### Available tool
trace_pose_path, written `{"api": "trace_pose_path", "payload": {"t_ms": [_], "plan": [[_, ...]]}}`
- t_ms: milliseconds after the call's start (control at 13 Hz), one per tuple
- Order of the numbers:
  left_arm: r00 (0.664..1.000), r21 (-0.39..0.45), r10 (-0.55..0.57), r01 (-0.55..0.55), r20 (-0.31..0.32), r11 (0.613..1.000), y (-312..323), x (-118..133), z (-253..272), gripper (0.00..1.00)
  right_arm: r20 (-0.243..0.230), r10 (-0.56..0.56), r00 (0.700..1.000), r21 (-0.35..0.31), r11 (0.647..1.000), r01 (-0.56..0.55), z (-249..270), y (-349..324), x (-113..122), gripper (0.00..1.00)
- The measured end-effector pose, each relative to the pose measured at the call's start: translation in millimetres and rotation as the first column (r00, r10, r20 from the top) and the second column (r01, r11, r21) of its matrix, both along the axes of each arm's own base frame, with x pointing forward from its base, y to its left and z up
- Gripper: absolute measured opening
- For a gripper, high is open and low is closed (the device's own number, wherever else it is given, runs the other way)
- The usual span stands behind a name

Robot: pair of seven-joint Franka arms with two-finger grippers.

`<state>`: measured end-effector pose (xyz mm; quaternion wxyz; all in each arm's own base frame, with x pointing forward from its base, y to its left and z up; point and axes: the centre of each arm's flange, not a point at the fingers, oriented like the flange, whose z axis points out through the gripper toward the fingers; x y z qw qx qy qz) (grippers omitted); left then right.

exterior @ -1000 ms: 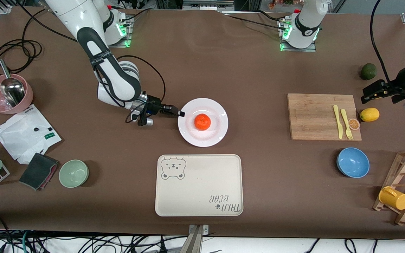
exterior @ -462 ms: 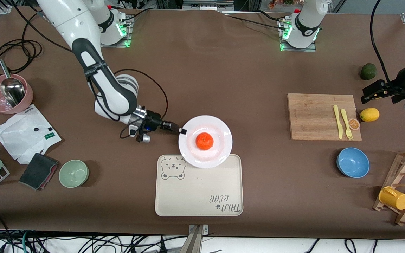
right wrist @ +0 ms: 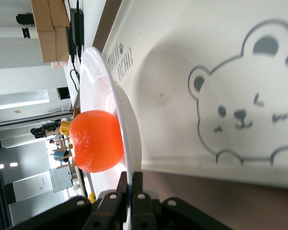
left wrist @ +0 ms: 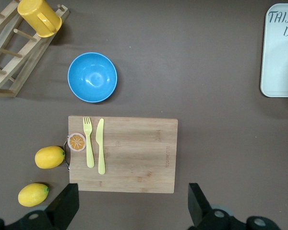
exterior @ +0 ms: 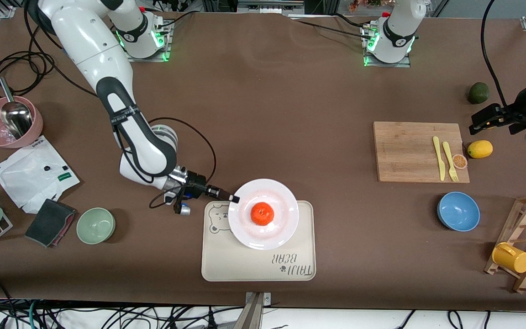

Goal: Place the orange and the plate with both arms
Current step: 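Slide the plate with the right gripper onto the bear tray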

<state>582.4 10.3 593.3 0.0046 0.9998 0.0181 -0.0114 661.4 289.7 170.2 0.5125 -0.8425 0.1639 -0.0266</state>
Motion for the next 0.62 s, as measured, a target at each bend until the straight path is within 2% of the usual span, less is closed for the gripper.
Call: {"api": "trace_pose_path", "payload": {"t_ms": [308,615], "plan": [[1.0,0.0,0.0,0.0,0.0,1.0,0,0,0,1.0,0.015,-0.025,1.0,0.022,0.999,0.025,-28,2,28,0.04],[1.0,0.0,0.0,0.0,0.0,1.0,0,0,0,1.0,0.017,-0.018,1.0,0.013,1.0,0.018,-48,3,34,0.04]]}}
